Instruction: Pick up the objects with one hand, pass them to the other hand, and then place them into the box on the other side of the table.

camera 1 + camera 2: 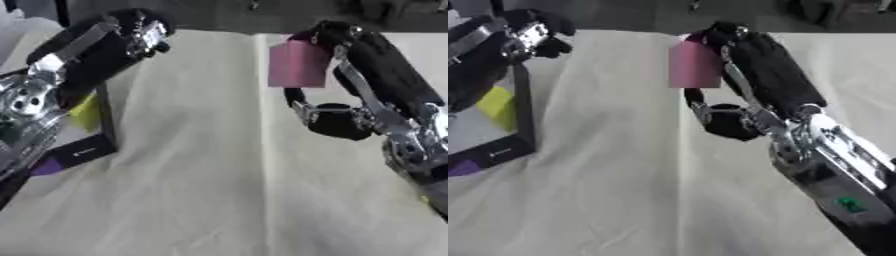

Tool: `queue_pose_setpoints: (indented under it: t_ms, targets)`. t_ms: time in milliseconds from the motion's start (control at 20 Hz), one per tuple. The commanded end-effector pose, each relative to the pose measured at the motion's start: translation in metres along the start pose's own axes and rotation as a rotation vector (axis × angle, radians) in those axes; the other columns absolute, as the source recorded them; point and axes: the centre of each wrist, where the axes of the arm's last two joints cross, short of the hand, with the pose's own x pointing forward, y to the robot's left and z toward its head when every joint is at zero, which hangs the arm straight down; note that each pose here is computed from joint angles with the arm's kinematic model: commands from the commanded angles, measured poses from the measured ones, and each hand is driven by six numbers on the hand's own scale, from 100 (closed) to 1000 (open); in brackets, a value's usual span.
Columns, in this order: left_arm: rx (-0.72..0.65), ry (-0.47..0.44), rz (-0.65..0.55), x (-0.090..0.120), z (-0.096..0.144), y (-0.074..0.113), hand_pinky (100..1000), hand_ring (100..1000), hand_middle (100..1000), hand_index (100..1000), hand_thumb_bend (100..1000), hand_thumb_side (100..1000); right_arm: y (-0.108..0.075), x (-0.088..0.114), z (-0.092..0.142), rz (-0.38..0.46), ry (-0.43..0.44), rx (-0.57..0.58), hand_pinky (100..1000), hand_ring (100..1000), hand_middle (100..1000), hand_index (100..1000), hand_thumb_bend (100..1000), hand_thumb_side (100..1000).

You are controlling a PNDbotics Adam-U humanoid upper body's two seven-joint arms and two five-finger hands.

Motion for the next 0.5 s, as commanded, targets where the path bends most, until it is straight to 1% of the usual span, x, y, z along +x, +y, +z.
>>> queue_pose_setpoints:
  t_ms: [50, 150, 250, 350, 400, 500]
  targets:
    - [-0.066, 0.015, -0.068, 0.012, 0.0, -0.003, 898, 799, 811, 848, 100, 810, -0.007, 0.008, -0.003, 0.042, -0.062, -0.056, 743, 518, 561, 599, 100, 100]
    - [-0.102, 0.027, -0.089, 0.018, -0.003, -0.006, 908, 811, 825, 862, 100, 787, -0.006, 0.011, -0.004, 0.064, -0.081, -0.061, 751, 526, 561, 600, 100, 100]
    - [-0.133, 0.036, -0.105, 0.025, -0.006, -0.01, 914, 815, 829, 866, 100, 782, -0.005, 0.015, -0.005, 0.085, -0.104, -0.057, 756, 532, 561, 601, 100, 100]
    - [-0.162, 0.043, -0.114, 0.032, -0.009, -0.013, 924, 824, 837, 871, 100, 753, -0.003, 0.02, -0.006, 0.103, -0.125, -0.046, 761, 538, 561, 601, 100, 100]
    - [-0.174, 0.046, -0.12, 0.035, -0.01, -0.014, 929, 828, 840, 875, 123, 739, -0.002, 0.022, -0.006, 0.112, -0.133, -0.044, 762, 539, 561, 601, 100, 100]
    - [-0.188, 0.047, -0.137, 0.04, -0.011, -0.014, 932, 831, 839, 876, 219, 689, -0.001, 0.025, -0.007, 0.13, -0.148, -0.047, 765, 543, 561, 601, 100, 100]
